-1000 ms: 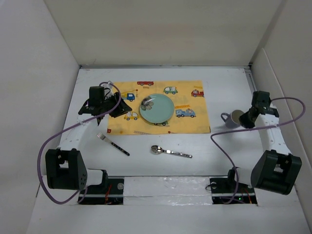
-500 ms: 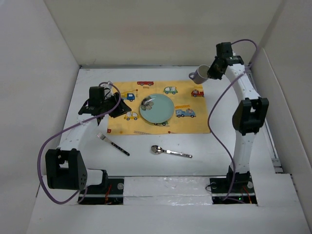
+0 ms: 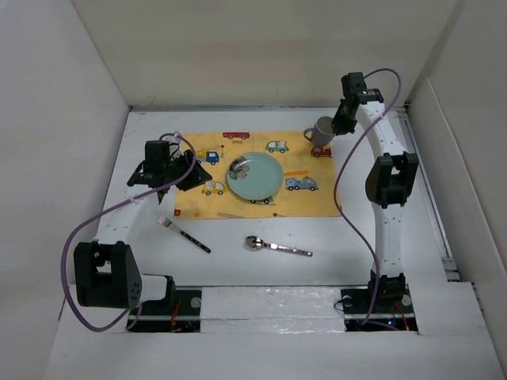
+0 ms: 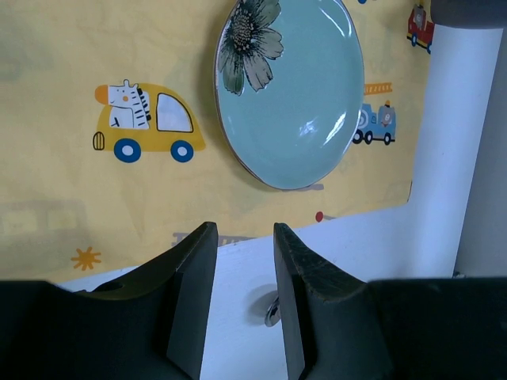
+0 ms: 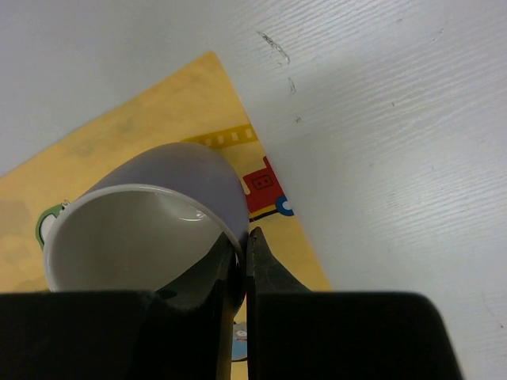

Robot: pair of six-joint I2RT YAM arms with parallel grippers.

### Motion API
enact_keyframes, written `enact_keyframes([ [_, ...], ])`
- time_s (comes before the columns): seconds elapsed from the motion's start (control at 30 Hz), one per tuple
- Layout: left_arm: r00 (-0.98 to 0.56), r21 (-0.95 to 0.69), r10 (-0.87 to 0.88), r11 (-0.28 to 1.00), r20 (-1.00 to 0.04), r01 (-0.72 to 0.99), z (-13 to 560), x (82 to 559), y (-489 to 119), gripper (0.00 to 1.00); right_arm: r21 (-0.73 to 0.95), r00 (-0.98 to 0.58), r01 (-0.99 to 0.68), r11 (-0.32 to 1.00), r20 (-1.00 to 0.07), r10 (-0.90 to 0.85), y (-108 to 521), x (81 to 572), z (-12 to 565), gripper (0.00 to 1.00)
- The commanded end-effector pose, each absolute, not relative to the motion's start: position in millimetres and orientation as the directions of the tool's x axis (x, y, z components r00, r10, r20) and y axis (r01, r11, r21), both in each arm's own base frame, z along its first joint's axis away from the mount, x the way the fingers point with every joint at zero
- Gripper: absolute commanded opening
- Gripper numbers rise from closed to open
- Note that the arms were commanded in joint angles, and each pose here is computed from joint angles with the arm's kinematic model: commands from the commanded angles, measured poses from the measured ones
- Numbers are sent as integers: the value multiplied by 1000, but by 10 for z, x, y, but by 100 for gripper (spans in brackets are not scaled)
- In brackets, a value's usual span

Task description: Set the dinner table for one person

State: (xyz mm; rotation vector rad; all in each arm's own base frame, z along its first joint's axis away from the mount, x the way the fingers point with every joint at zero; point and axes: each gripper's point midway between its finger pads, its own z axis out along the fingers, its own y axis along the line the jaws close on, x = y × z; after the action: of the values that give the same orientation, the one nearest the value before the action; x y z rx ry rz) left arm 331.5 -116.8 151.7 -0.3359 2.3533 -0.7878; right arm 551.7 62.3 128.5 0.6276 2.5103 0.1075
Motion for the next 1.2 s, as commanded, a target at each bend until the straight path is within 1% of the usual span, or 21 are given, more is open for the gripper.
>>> enact_keyframes([
  [0.0, -741, -607, -408, 794, -533, 0, 1709, 3421, -1168, 31, 267, -716, 357, 895, -537, 446, 788, 5638, 1561, 0],
  [0.1, -741, -607, -410, 794, -532, -3, 1694, 3445, -1168, 31, 249, -736, 363, 898, -513, 441, 835, 5641, 1370, 0],
  [0.27, -740, -606, -412, 796, -531, -8, 1685, 3457, -1162, 31, 247, -735, 368, 896, -514, 443, 830, 5662, 1332, 0],
  [0.33, -742, -606, -412, 796, -529, -10, 1676, 3463, -1163, 31, 255, -724, 372, 892, -522, 451, 831, 5689, 1370, 7],
  [0.37, -739, -604, -411, 797, -534, -8, 1687, 3470, -1158, 31, 255, -720, 376, 891, -524, 454, 824, 5693, 1376, 13],
  [0.4, -740, -604, -412, 797, -531, -11, 1680, 3468, -1158, 31, 264, -711, 376, 888, -532, 459, 828, 5711, 1416, 25],
  [0.5, -739, -603, -413, 797, -533, -11, 1688, 3484, -1157, 31, 300, -685, 364, 882, -555, 472, 856, 5747, 1599, 39],
  [0.63, -731, -600, -415, 800, -541, -10, 1731, 3517, -1148, 31, 379, -615, 314, 870, -616, 491, 863, 5779, 2125, 46],
  [0.67, -731, -601, -415, 799, -542, -8, 1738, 3519, -1151, 31, 408, -576, 285, 867, -651, 495, 867, 5756, 2412, 46],
  [0.73, -726, -598, -415, 802, -548, -7, 1775, 3546, -1143, 31, 427, -541, 248, 870, -684, 490, 824, 5689, 2678, 42],
  [0.77, -724, -597, -414, 802, -552, -4, 1796, 3551, -1143, 31, 414, -577, 244, 877, -665, 474, 838, 5569, 2536, 32],
  [0.8, -723, -596, -413, 803, -554, -2, 1810, 3555, -1142, 28, 456, -517, 156, 876, -719, 465, 887, 5445, 2982, 6],
  [0.83, -719, -599, -414, 801, -558, 5, 1842, 3569, -1149, 23, 485, -540, 79, 871, -713, 447, 1010, 5311, 3020, 0],
  [0.87, -719, -600, -414, 800, -559, 6, 1853, 3571, -1151, 16, 502, -520, -21, 864, -744, 420, 1197, 5236, 3131, 0],
  [0.9, -719, -604, -412, 797, -560, 14, 1872, 3573, -1163, 7, 492, -569, -82, 867, -738, 364, 1304, 4869, 2950, 0],
  [0.97, -712, -609, -420, 793, -563, 14, 1929, 3588, -1165, 1, 510, -636, -235, 827, -725, 266, 1775, 4387, 2773, 0],
  [1.0, -708, -613, -422, 789, -566, 20, 1964, 3589, -1173, 0, 507, -655, -271, 818, -720, 229, 1913, 4192, 2642, 0],
  [1.03, -705, -619, -428, 785, -565, 19, 1998, 3590, -1178, 0, 501, -706, -275, 820, -684, 181, 1982, 3835, 2317, 0],
  [1.07, -700, -622, -431, 783, -570, 25, 2038, 3599, -1183, 0, 494, -731, -297, 817, -668, 138, 2100, 3629, 2165, 4],
  [1.1, -698, -624, -433, 781, -570, 24, 2064, 3592, -1183, 2, 488, -761, -349, 800, -646, 61, 2361, 3319, 2001, 30],
  [1.17, -685, -624, -436, 780, -583, 36, 2174, 3619, -1183, 8, 453, -829, -341, 824, -558, -36, 2424, 2872, 1569, 48],
])
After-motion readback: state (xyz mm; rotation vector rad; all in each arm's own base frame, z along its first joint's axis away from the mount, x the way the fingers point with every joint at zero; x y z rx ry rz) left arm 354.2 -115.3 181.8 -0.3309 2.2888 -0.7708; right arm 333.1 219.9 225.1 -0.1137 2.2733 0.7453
